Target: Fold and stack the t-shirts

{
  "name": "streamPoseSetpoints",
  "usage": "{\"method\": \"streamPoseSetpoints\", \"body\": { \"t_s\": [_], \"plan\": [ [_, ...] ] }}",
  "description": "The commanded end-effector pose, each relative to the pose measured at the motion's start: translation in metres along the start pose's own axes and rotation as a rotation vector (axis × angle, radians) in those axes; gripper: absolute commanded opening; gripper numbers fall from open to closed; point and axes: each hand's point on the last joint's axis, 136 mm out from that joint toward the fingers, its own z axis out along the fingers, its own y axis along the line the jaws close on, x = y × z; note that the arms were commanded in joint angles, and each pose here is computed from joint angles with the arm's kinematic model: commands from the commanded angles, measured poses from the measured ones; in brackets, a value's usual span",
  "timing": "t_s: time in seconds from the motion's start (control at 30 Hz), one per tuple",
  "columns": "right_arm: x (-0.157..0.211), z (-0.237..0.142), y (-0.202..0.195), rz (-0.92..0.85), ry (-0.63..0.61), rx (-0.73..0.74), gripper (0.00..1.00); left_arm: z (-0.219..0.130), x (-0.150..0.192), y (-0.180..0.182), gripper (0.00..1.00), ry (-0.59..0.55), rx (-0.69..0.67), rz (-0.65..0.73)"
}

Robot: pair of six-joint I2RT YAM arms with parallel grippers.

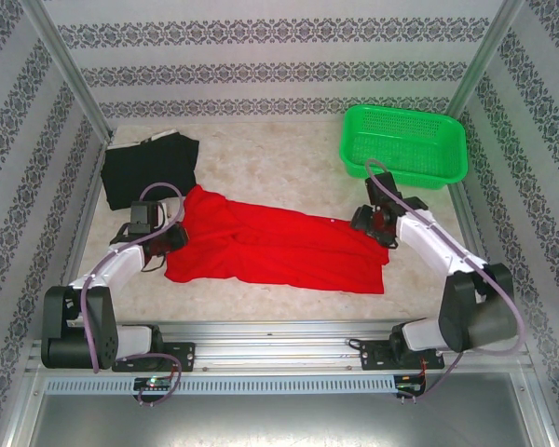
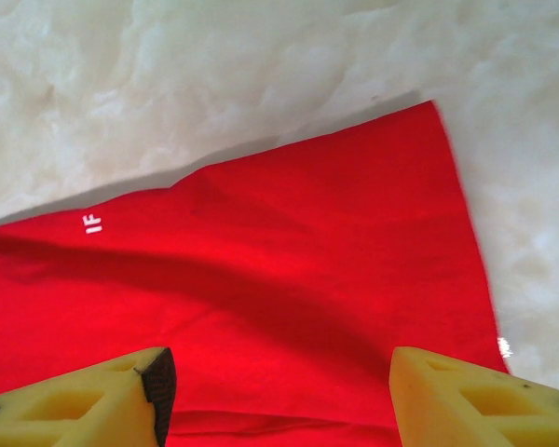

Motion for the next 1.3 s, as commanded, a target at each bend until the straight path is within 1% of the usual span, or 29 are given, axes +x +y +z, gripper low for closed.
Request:
{"method": "streamPoseSetpoints", "body": {
  "t_s": [0.0, 0.07, 0.1, 0.13, 0.2, 0.23, 0.27, 0.33, 0.4, 0.5, 0.53, 0.63, 0.67, 0.77, 0.9, 1.0, 1.07, 1.27],
  "plan": [
    [-0.009, 0.000, 0.018, -0.022, -0.015, -0.033, 0.64, -0.001, 0.006, 0.009, 0.34, 0.026, -0.035, -0.074],
    [-0.008, 0.005, 0.022, -0.025, -0.003, -0.044, 0.64, -0.009, -0.002, 0.009, 0.48, 0.004, -0.056, -0.098],
    [-0.006, 0.007, 0.024, -0.029, 0.006, -0.046, 0.64, -0.014, -0.007, 0.005, 0.54, -0.012, -0.043, -0.100],
    [-0.005, 0.008, 0.026, -0.036, 0.012, -0.043, 0.64, -0.020, -0.014, 0.001, 0.58, -0.031, -0.042, -0.106],
    [-0.004, 0.011, 0.028, -0.045, 0.019, -0.037, 0.64, -0.033, -0.026, -0.001, 0.64, -0.055, -0.068, -0.129],
    [-0.003, 0.012, 0.029, -0.052, 0.022, -0.040, 0.64, -0.038, -0.036, -0.006, 0.66, -0.075, -0.058, -0.136],
    [-0.004, 0.012, 0.029, -0.054, 0.022, -0.039, 0.64, -0.040, -0.045, -0.014, 0.66, -0.085, -0.035, -0.130],
    [-0.004, 0.012, 0.028, -0.059, 0.023, -0.035, 0.65, -0.040, -0.056, -0.024, 0.67, -0.078, -0.038, -0.092],
    [-0.006, 0.011, 0.029, -0.071, 0.023, -0.034, 0.65, -0.034, -0.062, -0.032, 0.67, -0.036, -0.053, -0.047],
    [-0.010, 0.003, 0.043, -0.132, -0.008, -0.103, 0.74, -0.023, -0.068, -0.049, 0.67, 0.033, -0.004, 0.004],
    [-0.011, -0.002, 0.049, -0.159, -0.028, -0.129, 0.79, -0.018, -0.068, -0.056, 0.67, 0.066, 0.013, 0.027],
    [-0.013, -0.016, 0.065, -0.217, -0.080, -0.237, 0.91, -0.001, -0.061, -0.077, 0.67, 0.161, 0.046, 0.133],
    [-0.012, -0.019, 0.067, -0.227, -0.092, -0.261, 0.94, 0.005, -0.058, -0.086, 0.68, 0.189, 0.068, 0.166],
    [-0.007, -0.024, 0.069, -0.248, -0.097, -0.301, 0.96, 0.023, -0.051, -0.104, 0.66, 0.271, 0.112, 0.226],
    [-0.001, -0.027, 0.067, -0.249, -0.091, -0.314, 0.97, 0.042, -0.042, -0.123, 0.61, 0.343, 0.148, 0.305],
    [0.001, -0.027, 0.066, -0.252, -0.081, -0.314, 0.98, 0.060, -0.036, -0.117, 0.58, 0.402, 0.083, 0.352],
    [0.002, -0.029, 0.067, -0.254, -0.083, -0.322, 0.98, 0.069, -0.038, -0.115, 0.55, 0.406, 0.061, 0.368],
    [0.002, -0.032, 0.065, -0.253, -0.098, -0.325, 0.98, 0.087, -0.033, -0.111, 0.52, 0.444, 0.004, 0.457]
  ]
}}
